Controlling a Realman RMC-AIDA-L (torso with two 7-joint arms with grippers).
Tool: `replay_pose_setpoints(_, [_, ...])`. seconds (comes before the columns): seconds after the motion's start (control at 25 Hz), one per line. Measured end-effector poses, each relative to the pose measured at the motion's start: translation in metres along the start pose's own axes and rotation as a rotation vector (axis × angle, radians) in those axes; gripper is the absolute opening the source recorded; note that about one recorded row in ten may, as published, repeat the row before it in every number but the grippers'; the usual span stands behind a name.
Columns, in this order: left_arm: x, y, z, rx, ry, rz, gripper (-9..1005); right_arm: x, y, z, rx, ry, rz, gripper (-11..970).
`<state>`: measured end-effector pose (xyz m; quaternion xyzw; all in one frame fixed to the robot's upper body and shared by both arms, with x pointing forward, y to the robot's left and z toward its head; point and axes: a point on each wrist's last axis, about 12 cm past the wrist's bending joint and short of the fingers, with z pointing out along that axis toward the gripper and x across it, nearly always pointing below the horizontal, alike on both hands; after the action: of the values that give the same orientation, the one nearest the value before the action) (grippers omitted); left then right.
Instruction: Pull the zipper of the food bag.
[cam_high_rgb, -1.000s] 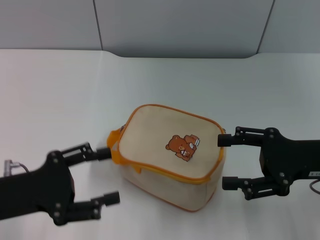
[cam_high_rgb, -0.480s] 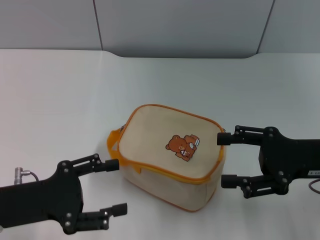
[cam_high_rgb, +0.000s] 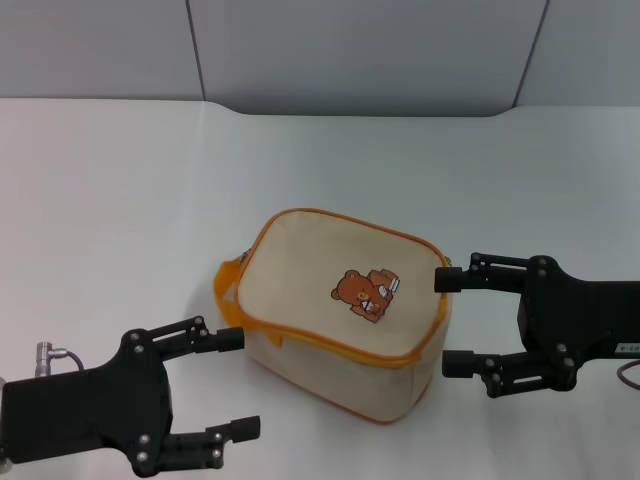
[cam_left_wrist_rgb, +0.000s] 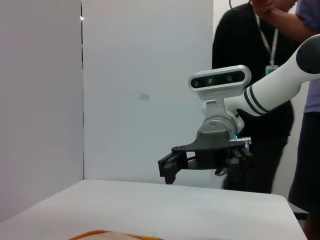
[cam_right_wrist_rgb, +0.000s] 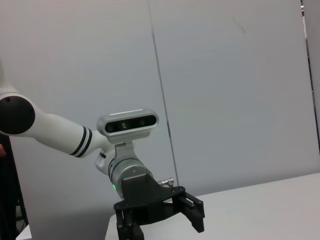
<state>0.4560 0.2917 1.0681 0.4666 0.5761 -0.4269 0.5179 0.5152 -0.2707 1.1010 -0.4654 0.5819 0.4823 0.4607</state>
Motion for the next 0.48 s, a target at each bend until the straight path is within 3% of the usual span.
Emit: replay_pose_setpoints(0.48, [0.0039,-0.0024,0.0028,-0.037,-0.011,0.029,798,0.0038,-0.0011,-0.0021,0.039,0.006,-0.003,848])
